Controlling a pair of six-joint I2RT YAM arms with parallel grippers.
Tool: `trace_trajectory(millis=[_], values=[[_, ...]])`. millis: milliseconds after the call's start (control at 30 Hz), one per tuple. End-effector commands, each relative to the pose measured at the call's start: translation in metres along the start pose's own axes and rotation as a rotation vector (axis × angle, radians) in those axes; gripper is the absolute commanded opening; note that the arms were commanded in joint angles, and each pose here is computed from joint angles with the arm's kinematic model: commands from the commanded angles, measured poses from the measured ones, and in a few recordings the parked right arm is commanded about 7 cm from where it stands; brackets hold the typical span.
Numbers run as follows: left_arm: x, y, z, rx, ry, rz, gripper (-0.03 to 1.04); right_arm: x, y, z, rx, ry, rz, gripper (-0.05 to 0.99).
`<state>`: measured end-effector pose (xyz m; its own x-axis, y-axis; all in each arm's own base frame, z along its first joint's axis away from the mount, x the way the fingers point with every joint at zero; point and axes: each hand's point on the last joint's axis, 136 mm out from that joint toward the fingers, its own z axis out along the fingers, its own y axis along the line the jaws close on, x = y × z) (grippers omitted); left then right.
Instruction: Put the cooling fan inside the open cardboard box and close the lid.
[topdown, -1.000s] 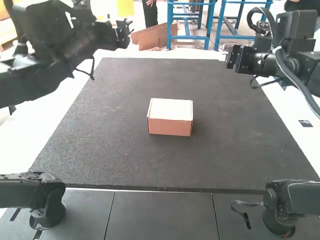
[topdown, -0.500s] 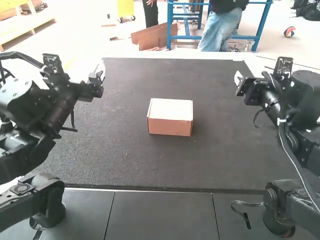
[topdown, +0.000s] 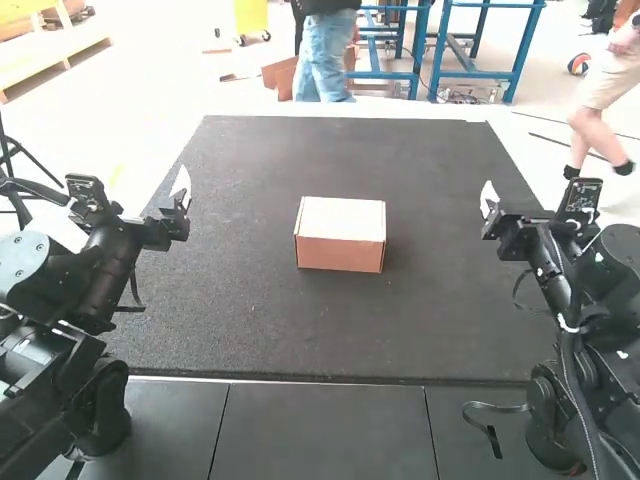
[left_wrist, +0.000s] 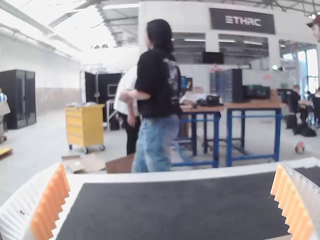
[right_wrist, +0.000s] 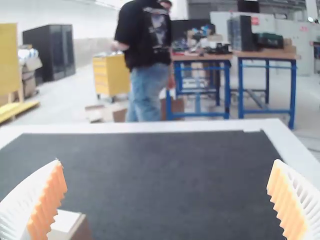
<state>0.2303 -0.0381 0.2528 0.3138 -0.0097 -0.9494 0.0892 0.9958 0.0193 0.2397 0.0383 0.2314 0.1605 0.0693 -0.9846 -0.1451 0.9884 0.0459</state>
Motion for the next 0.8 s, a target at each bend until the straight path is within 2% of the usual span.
trace_trajectory(millis=[0, 67, 200, 267, 333, 467, 767], values=[[0.014, 0.000, -0.001, 0.004, 0.047, -0.029, 0.95, -0.006, 0.001, -0.001, -0.017, -0.021, -0.027, 0.92], [0.021, -0.002, -0.002, 0.009, 0.078, -0.065, 0.95, 0.002, 0.000, -0.001, -0.017, -0.005, -0.029, 0.92], [0.043, -0.003, -0.004, 0.009, 0.169, -0.101, 0.96, 0.022, -0.008, -0.001, 0.018, 0.026, -0.034, 0.92], [0.051, -0.003, -0.006, 0.003, 0.200, -0.126, 0.96, 0.042, -0.014, -0.004, 0.044, 0.105, -0.036, 0.92], [0.060, -0.003, -0.008, 0.003, 0.238, -0.124, 0.96, 0.048, -0.016, -0.005, 0.058, 0.132, -0.035, 0.92], [0.079, -0.004, -0.013, -0.006, 0.319, -0.160, 0.95, 0.065, -0.018, -0.008, 0.066, 0.200, -0.020, 0.92], [0.082, -0.004, -0.014, -0.007, 0.330, -0.156, 0.96, 0.073, -0.019, -0.010, 0.067, 0.236, -0.024, 0.92]])
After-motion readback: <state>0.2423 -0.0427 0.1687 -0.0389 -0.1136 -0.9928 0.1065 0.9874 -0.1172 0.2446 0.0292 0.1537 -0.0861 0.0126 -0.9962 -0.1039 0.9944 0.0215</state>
